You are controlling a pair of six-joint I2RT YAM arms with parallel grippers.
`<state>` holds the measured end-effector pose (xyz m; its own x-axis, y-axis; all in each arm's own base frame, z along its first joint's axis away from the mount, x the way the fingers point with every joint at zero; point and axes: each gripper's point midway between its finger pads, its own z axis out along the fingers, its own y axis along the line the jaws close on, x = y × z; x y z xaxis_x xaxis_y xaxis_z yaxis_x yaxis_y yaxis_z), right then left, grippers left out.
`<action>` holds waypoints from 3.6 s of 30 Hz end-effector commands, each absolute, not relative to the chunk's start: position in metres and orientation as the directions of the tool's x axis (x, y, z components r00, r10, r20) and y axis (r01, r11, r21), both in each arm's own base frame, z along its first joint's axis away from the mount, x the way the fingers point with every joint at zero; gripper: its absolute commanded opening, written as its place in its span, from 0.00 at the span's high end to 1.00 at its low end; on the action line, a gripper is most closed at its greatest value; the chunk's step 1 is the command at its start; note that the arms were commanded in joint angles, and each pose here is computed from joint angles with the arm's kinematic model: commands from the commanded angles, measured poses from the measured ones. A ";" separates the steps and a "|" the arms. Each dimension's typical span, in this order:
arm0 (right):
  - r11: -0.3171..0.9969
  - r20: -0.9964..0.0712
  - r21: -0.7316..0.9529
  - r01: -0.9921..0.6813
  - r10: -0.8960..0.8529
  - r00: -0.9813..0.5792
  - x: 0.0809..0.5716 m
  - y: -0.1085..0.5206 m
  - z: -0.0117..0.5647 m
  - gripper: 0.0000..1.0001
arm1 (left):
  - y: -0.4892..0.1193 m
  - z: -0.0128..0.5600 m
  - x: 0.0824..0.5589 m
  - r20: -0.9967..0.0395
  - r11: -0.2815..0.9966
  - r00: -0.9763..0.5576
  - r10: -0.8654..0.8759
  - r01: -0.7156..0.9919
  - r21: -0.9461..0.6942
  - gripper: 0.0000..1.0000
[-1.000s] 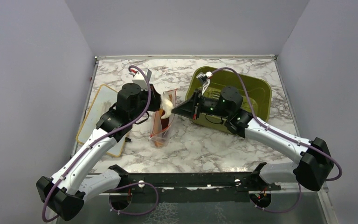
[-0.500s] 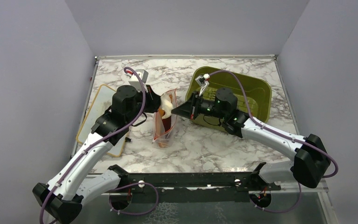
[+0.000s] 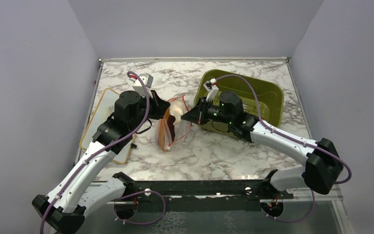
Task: Place the food in the zip-top bag and seal the zipper
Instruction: Place the fake vegetable in the zipper food storage bag, then pick up the fake vegetable from the bin.
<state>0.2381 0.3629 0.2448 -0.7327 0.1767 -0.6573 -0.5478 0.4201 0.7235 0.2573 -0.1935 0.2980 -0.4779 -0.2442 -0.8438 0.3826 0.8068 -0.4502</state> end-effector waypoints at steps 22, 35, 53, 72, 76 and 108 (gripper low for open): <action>0.402 -0.824 0.536 -0.743 0.057 -0.564 0.223 0.362 0.291 0.41 | -0.182 0.310 0.259 -0.891 0.830 -0.389 -0.233 0.397 -0.391 1.00; 0.620 -0.915 0.224 -0.752 -0.131 -0.381 0.266 0.328 0.303 0.38 | -0.169 0.289 0.258 -0.944 0.872 -0.325 -0.066 0.440 -0.213 1.00; 0.839 -0.845 0.043 -0.543 -0.259 -0.468 0.355 0.229 0.234 0.44 | -0.191 0.275 0.243 -0.961 0.778 -0.269 -0.060 0.591 -0.214 1.00; 0.981 -0.782 -0.086 -0.171 -0.173 -0.598 0.394 0.132 0.162 0.46 | -0.162 0.209 0.252 -0.821 0.876 -0.498 -0.278 0.218 -0.429 1.00; 0.981 -0.750 -0.085 -0.174 -0.178 -0.637 0.394 0.131 0.143 0.46 | -0.150 0.202 0.249 -0.798 0.891 -0.519 -0.306 0.138 -0.431 1.00; 0.978 -0.564 -0.116 -0.173 -0.208 -0.799 0.394 0.117 0.082 0.43 | -0.152 0.182 0.263 -0.733 0.957 -0.662 -0.156 0.082 -0.277 1.00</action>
